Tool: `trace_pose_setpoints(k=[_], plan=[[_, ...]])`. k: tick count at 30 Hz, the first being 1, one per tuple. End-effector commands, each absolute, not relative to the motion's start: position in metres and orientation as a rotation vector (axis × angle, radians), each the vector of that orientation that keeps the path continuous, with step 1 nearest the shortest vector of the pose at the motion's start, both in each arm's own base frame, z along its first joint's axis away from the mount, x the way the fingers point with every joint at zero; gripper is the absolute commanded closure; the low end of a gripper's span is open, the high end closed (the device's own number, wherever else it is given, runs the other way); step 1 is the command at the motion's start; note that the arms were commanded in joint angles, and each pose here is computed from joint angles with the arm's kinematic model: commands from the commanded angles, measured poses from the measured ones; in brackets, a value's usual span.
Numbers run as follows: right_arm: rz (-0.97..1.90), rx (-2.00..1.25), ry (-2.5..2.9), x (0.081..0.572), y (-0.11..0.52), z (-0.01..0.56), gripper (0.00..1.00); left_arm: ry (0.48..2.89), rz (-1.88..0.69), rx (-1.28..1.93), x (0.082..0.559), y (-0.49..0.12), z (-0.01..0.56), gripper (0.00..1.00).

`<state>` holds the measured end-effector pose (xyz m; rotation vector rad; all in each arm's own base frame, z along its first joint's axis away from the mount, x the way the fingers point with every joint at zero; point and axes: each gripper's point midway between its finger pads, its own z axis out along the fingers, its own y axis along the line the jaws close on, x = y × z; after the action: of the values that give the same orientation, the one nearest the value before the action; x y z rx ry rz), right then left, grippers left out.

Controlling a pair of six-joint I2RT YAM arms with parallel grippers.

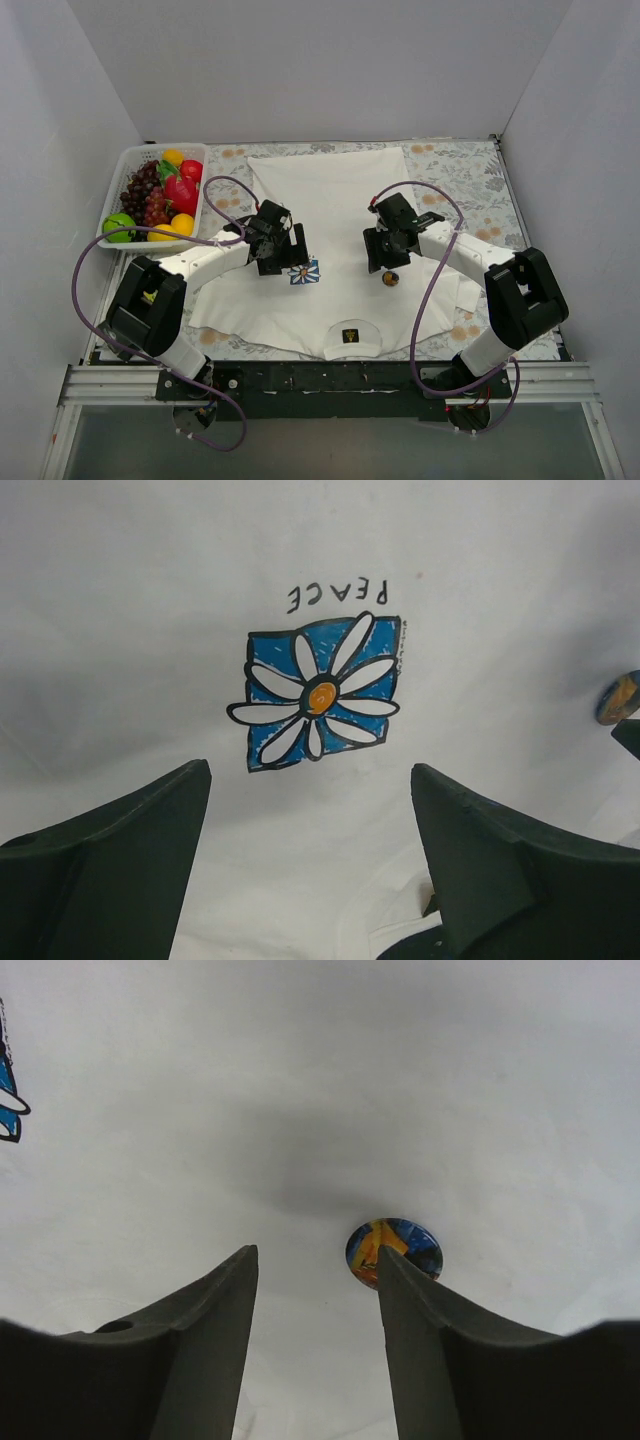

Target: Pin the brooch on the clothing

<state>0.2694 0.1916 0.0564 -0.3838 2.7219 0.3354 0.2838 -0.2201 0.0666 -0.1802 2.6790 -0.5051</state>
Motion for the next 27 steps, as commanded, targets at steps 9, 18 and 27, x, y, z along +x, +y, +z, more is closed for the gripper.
trace_pose_setpoints(k=[9,18,27], plan=[[0.228,-0.570,2.805,0.239,0.212,0.018,0.33,2.862,-0.391,-0.303,0.234,-0.194,0.020,0.19],[0.221,-0.603,2.891,0.205,0.206,0.000,0.28,2.960,-0.253,-0.372,0.199,-0.168,0.000,0.19],[0.388,-0.562,2.634,0.237,0.236,0.066,0.18,2.692,-0.370,-0.237,0.256,-0.186,0.075,0.07]])
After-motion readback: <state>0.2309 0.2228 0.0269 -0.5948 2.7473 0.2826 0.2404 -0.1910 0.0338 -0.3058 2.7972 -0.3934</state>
